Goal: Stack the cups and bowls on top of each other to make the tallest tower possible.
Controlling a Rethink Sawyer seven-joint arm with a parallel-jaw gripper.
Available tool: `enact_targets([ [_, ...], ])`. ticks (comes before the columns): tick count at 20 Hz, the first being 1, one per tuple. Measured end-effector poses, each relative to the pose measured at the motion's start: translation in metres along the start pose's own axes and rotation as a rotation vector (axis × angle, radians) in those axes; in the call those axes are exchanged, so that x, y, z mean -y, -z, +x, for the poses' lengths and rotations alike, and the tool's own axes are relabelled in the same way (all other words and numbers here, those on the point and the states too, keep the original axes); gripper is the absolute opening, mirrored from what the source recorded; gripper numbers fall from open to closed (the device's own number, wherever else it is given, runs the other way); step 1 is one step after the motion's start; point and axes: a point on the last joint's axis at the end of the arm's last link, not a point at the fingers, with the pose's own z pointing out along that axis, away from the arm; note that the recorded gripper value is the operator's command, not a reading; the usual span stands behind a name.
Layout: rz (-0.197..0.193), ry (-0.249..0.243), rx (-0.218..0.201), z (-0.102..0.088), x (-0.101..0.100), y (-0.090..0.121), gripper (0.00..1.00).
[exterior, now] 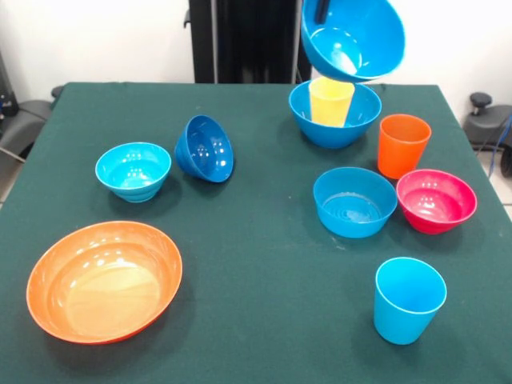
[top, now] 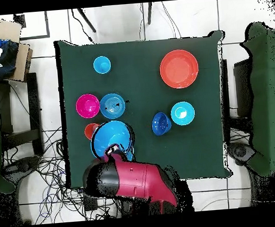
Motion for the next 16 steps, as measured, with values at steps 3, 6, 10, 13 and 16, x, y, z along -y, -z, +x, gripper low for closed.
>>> enact_targets([
  [3, -0.003, 0.004, -0.009, 0.010, -0.004, 0.001, 0.00],
  [6, -0.004, 0.004, -0.018, 0.017, -0.006, 0.001, 0.00],
  [10, -0.005, 0.003, -0.028, 0.025, -0.008, 0.001, 0.00],
  [13, -0.005, -0.001, -0.032, 0.026, -0.008, 0.001, 0.00],
  [16, -0.006, -0.005, -0.034, 0.026, -0.009, 0.001, 0.00],
])
